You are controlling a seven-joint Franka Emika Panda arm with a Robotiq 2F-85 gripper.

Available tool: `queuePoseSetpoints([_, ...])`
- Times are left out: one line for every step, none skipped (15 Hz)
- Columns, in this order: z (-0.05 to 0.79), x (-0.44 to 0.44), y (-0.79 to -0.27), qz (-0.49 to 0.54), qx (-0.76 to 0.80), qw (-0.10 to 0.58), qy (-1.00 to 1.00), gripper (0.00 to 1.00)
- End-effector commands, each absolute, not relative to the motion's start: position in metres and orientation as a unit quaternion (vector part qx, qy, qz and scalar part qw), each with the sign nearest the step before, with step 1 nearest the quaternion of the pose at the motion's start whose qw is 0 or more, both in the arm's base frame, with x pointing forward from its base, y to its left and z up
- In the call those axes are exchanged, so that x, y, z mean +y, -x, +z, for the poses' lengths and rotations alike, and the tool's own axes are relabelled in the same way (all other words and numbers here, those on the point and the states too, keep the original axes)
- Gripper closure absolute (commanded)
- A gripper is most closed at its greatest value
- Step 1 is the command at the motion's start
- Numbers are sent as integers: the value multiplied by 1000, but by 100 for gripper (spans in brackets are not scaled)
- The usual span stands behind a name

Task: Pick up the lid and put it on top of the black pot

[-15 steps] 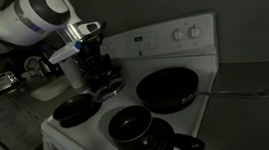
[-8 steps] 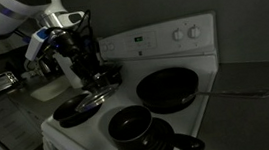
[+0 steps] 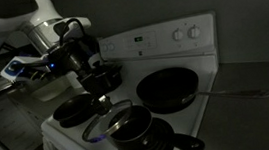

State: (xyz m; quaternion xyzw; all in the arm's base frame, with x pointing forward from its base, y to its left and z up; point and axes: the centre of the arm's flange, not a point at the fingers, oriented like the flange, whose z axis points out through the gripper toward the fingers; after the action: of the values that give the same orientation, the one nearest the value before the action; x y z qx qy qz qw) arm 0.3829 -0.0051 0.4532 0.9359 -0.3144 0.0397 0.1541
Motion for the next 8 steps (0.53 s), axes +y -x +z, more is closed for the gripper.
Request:
queuePoseSetpoints([443,-29,-370,106,-383,162,-903,86])
queuePoseSetpoints([440,-36,-372,119,-397,157,-897,86])
queuePoseSetpoints([437,-43,-375,130,-404,150,-893,86])
queuePoseSetpoints([435,-47,-376,143,-410,143,-889,86])
queuePoseSetpoints([433,-50,-378,157,-414,128,-887,86])
queuePoseSetpoints([432,-53,-381,169,-418,110,-886,86])
queuePoseSetpoints([431,-53,-385,178,-422,86,-885,86])
queuePoseSetpoints([433,-51,-389,180,-423,63,-886,86])
